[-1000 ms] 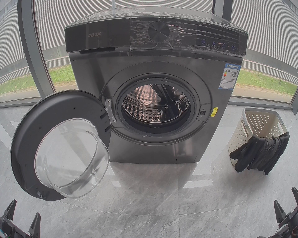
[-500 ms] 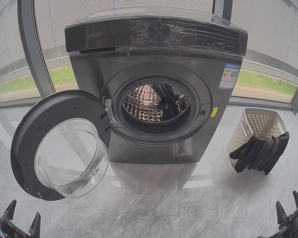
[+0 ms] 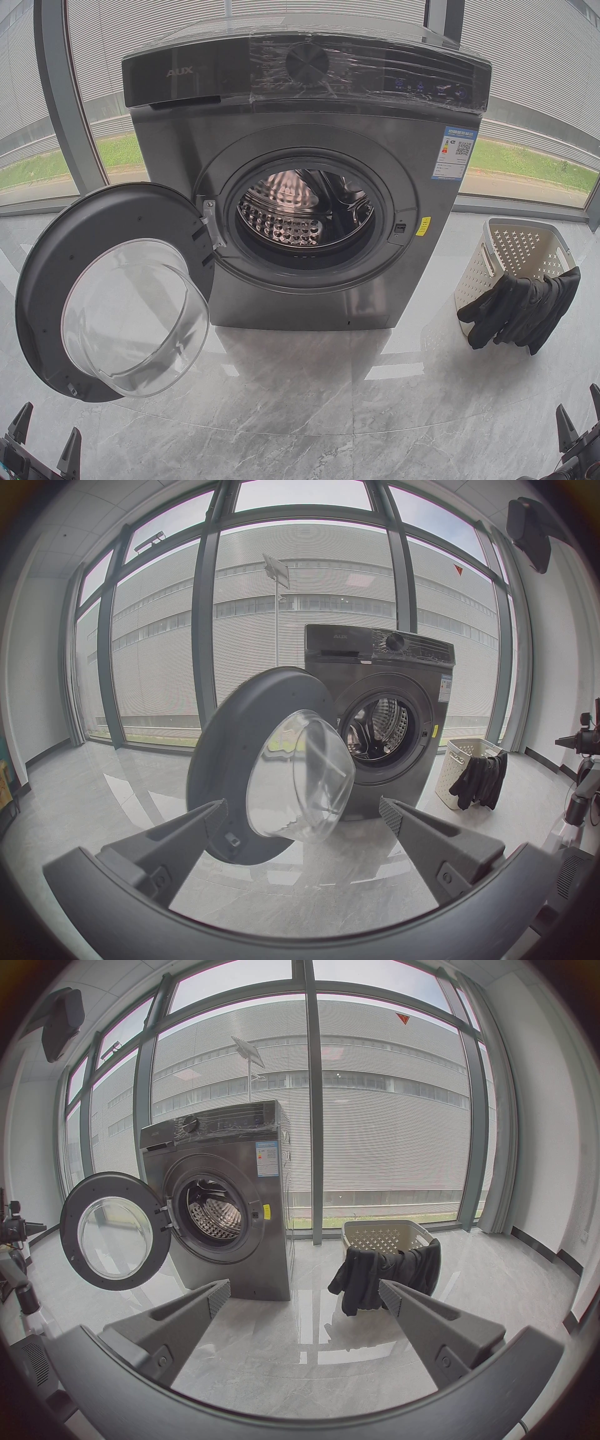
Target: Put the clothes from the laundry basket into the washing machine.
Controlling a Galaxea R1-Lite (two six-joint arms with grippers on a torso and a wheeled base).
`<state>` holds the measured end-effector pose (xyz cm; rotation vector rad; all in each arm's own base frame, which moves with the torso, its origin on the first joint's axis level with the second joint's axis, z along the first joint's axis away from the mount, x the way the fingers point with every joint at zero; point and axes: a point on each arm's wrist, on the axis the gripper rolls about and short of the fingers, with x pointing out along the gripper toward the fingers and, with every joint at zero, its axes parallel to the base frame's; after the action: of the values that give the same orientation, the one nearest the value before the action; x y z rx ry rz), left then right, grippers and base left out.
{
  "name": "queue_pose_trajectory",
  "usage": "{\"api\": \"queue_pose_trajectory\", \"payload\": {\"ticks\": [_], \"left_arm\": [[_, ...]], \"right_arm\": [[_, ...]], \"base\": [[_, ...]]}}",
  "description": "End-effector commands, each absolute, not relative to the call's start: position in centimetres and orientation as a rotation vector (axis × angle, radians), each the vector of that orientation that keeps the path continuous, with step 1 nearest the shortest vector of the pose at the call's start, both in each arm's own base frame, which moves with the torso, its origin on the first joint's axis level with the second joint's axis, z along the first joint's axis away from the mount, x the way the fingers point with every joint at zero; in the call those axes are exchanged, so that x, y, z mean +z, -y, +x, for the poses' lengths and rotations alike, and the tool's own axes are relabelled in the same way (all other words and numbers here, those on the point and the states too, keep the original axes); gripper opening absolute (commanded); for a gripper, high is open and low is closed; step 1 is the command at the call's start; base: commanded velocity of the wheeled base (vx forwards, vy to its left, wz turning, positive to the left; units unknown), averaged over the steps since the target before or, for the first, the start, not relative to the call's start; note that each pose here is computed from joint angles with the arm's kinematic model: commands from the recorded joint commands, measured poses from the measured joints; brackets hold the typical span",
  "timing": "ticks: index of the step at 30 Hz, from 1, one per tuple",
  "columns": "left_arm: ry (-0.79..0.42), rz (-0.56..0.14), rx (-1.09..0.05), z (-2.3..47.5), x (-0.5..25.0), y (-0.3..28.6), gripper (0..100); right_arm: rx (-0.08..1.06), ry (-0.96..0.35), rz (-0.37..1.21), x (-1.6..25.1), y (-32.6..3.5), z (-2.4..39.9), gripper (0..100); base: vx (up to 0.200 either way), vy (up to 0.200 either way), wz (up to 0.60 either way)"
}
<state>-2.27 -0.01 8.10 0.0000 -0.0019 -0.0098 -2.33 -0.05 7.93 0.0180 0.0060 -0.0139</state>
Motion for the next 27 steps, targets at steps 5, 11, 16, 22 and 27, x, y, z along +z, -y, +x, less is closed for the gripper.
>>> {"api": "queue_pose_trajectory", "payload": {"ticks": [5,11,16,22,27], "left_arm": [[0.003,0.002,-0.011,-2.28,7.58,0.01,100],[0.003,0.002,-0.011,-2.28,7.58,0.01,100],[0.003,0.002,-0.012,-2.28,7.58,0.01,100],[0.003,0.002,-0.012,-2.28,7.58,0.01,100],[0.003,0.000,-0.012,-2.28,7.58,0.01,100]], "right_arm": [[-0.014,-0.009,0.018,7.53,0.05,-2.32,100],[-0.014,-0.009,0.018,7.53,0.05,-2.32,100],[-0.014,-0.008,0.018,7.55,0.05,-2.32,100],[-0.014,-0.009,0.018,7.53,0.05,-2.32,100],[-0.014,-0.009,0.018,7.53,0.05,-2.32,100]], "base": [[0.000,-0.200,0.00],[0.000,-0.200,0.00],[0.000,-0.200,0.00],[0.000,-0.200,0.00],[0.000,-0.200,0.00]]}}
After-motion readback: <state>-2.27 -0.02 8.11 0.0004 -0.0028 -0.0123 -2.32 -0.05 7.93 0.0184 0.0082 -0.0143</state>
